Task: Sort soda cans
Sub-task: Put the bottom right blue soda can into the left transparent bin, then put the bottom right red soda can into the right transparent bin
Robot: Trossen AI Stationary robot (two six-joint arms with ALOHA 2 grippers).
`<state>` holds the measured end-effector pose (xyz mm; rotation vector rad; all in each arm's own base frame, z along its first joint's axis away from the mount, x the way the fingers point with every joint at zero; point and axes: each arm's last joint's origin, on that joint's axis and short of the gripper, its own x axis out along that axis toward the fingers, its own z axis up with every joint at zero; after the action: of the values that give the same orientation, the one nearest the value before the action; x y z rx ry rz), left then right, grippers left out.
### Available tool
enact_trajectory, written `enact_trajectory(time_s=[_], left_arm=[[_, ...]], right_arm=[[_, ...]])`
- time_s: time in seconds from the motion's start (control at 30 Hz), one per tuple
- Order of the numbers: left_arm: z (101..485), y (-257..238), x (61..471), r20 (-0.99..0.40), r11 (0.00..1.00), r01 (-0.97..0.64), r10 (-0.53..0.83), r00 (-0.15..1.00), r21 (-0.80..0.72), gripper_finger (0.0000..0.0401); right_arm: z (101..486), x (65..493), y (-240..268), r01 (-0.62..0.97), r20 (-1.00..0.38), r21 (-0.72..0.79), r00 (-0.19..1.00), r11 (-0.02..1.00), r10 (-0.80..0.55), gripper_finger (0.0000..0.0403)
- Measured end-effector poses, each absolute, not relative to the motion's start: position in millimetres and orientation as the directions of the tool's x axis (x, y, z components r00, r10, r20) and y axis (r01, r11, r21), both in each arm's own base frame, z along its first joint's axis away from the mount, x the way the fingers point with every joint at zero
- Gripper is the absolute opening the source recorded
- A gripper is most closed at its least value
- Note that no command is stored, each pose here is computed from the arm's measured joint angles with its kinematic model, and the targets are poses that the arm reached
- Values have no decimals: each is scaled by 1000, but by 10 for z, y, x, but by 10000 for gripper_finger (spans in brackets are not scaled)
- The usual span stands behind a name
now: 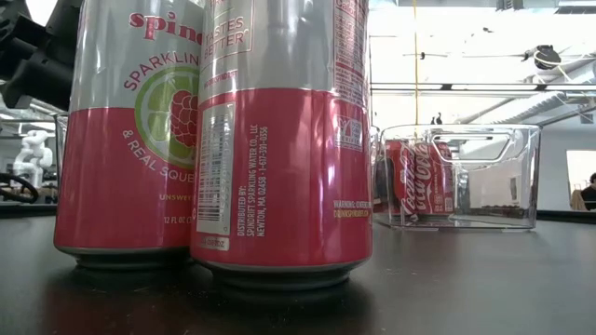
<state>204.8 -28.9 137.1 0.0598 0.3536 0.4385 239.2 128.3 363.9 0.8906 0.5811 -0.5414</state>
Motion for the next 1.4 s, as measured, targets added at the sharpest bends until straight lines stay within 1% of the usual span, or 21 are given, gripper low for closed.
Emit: enact_trajectory(time_s=[0.27,0.6,0.87,1.2,1.4], left_arm=[[1405,-295,2077,-313,904,-408,426,849,124,304],[1473,-267,2008,-313,880,-450,474,823,150,304],[1681,-241,1905,-253,879,-460,478,841,130,304],[1911,-216,1796,-155,881,-471,472,868,47,304],[2167,-242,1764,-155,889,-456,457,876,40,304]], right_arm=[[3639,2393,1283,650,-666,553,721,521,-192,277],[3639,2393,1283,646,-666,544,721,536,-192,277],[3639,2393,1283,643,-666,538,721,545,-193,277],[3639,2393,1282,639,-666,530,721,558,-193,277],[3639,2393,1282,632,-666,516,721,578,-193,277]])
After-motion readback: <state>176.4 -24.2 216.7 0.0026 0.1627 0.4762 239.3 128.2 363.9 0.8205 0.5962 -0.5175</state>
